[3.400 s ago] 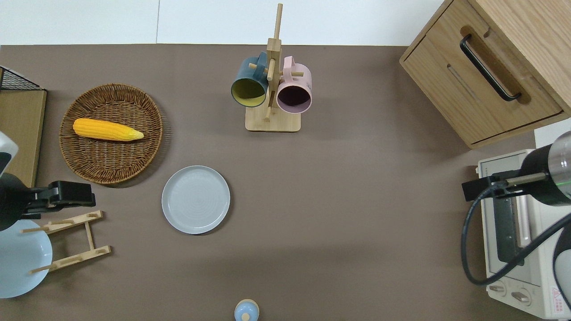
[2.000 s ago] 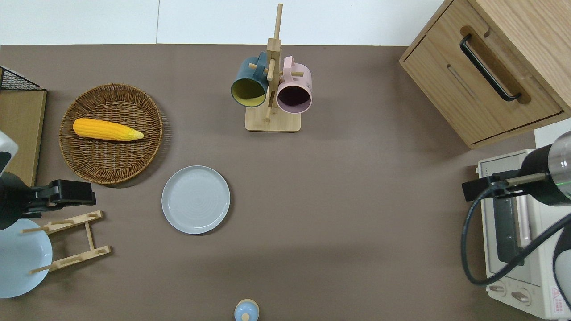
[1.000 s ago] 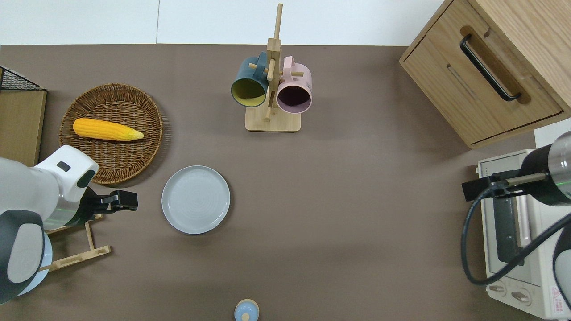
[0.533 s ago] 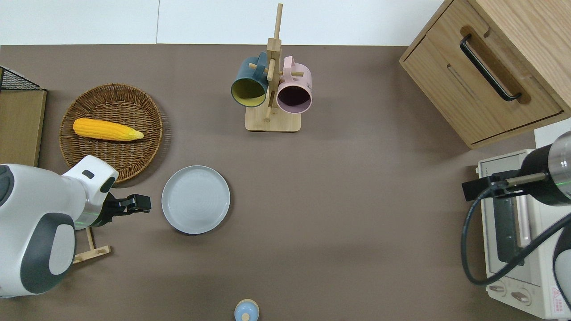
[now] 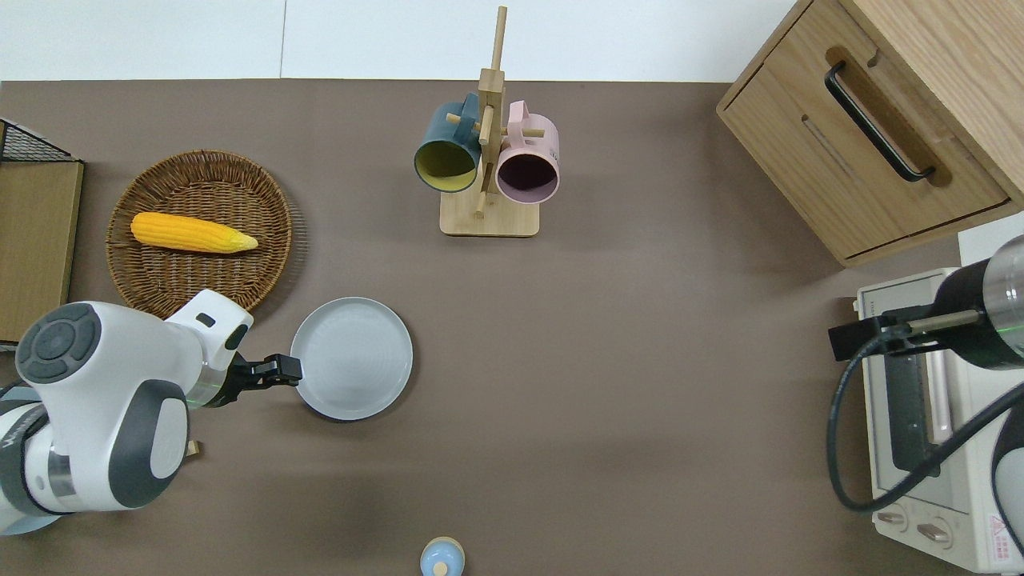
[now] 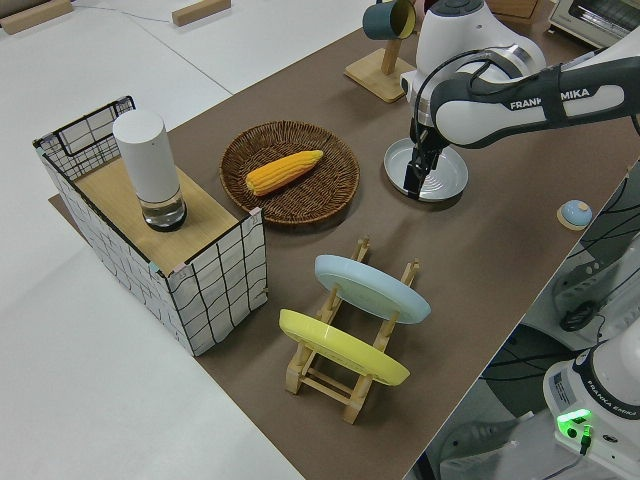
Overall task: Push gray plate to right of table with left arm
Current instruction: 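Move the left gripper forward to the near edge of the gray plate, then push the gray plate with the left gripper away from the basket toward the oven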
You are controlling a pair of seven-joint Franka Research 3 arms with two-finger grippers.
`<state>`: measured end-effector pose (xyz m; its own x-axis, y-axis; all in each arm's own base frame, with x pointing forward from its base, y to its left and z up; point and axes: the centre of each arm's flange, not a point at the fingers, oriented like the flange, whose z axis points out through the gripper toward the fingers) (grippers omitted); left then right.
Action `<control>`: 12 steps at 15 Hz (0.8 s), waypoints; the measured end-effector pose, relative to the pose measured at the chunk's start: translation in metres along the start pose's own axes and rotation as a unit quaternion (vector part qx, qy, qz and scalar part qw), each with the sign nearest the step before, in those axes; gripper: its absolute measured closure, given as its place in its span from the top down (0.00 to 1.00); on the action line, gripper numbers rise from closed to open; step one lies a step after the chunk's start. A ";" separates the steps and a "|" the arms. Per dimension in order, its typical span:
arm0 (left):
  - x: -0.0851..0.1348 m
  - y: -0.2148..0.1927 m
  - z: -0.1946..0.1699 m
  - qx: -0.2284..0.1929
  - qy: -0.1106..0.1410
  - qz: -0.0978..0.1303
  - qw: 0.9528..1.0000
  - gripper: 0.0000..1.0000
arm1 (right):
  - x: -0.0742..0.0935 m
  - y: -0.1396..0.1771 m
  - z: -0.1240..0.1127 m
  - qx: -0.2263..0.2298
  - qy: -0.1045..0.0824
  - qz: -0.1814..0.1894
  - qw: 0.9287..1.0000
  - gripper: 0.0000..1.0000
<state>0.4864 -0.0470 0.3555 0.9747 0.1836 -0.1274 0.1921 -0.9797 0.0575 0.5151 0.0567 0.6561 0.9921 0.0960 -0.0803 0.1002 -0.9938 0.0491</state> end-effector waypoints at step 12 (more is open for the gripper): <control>0.007 0.020 0.054 -0.005 -0.012 0.012 1.000 0.46 | 0.000 0.000 0.000 0.000 0.000 0.000 1.000 1.00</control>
<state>0.4909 -0.0696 0.3021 0.9759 0.1581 -0.1503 0.1701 -0.9829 0.0702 0.5151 0.0567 0.6561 0.9921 0.0960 -0.0803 0.1002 -0.9938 0.0491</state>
